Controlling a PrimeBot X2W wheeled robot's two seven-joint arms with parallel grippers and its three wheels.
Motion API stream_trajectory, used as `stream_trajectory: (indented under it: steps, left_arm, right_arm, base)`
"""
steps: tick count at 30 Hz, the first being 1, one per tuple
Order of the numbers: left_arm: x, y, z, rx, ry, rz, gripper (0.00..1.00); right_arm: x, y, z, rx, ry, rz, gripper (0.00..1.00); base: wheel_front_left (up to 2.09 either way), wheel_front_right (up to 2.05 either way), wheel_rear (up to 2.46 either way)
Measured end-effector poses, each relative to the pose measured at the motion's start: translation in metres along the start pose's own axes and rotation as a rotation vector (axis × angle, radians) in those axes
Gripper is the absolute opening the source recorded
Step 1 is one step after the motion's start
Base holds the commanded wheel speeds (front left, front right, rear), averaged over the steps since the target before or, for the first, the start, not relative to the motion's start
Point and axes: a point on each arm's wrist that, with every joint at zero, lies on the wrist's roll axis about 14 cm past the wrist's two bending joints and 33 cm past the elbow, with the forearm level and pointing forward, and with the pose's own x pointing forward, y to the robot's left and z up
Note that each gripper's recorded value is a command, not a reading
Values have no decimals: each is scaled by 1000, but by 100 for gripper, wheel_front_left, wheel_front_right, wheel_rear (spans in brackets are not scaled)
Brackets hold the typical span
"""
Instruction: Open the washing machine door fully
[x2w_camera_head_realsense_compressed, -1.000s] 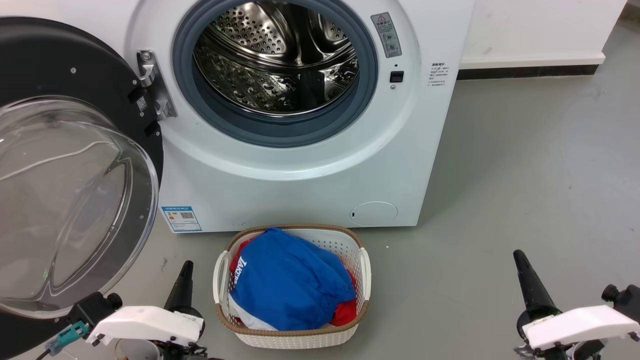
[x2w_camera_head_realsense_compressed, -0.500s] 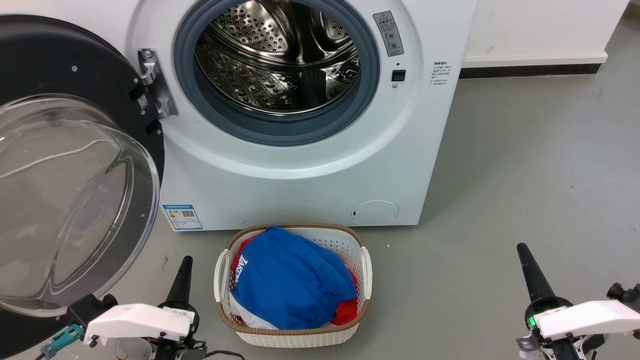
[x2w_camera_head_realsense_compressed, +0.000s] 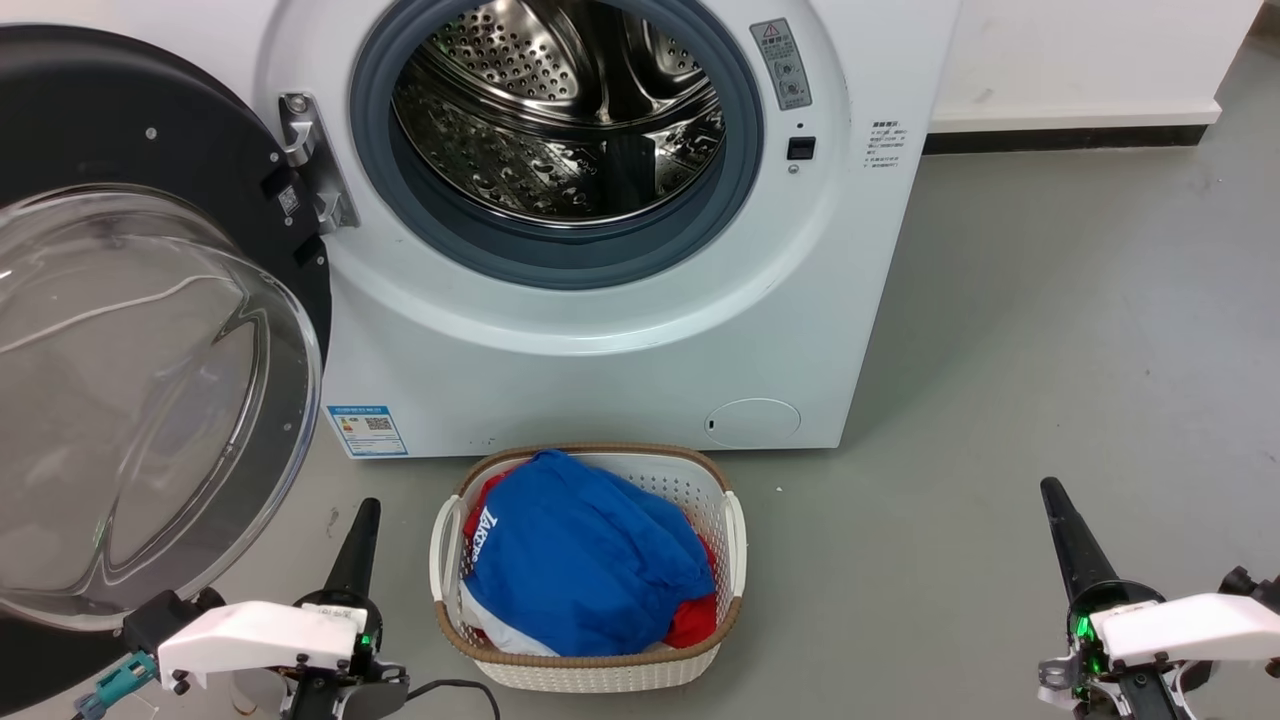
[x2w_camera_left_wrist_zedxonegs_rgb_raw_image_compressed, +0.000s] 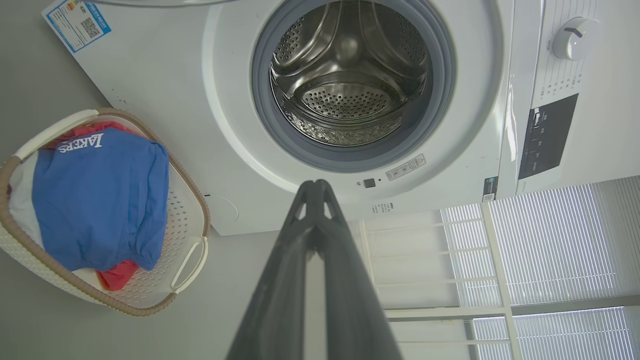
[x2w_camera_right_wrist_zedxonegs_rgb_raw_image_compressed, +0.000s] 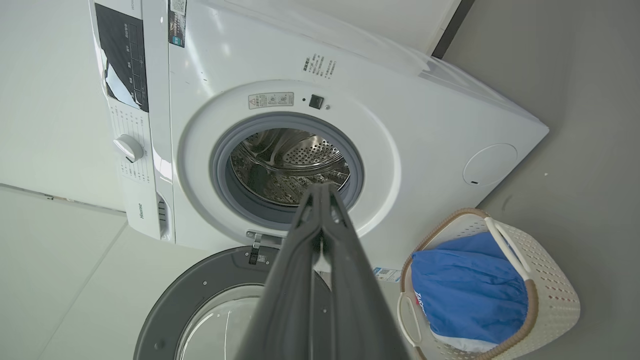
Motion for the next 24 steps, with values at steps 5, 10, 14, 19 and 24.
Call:
stream_trajectory:
  steps: [5,10,14,19,24]
  left_arm:
    - [0,0,2,-45,-6,-6,0]
    - [0,-1,3,-84,-9,-15,0]
    - [0,-2,5,-115,-14,-20,0]
    - [0,-2,7,-151,-20,-28,0]
    - [1,-4,8,-189,-24,-40,0]
  right_arm:
    - [2,1,1,43,-4,3,0]
    - [4,2,3,88,-7,7,0]
    - [5,1,3,121,-8,4,0]
    - [6,0,3,161,-11,2,0]
    - [9,2,5,200,-13,9,0]
  base:
    - [0,0,0]
    - [0,0,0]
    - [0,0,0]
    - [0,0,0]
    - [0,0,0]
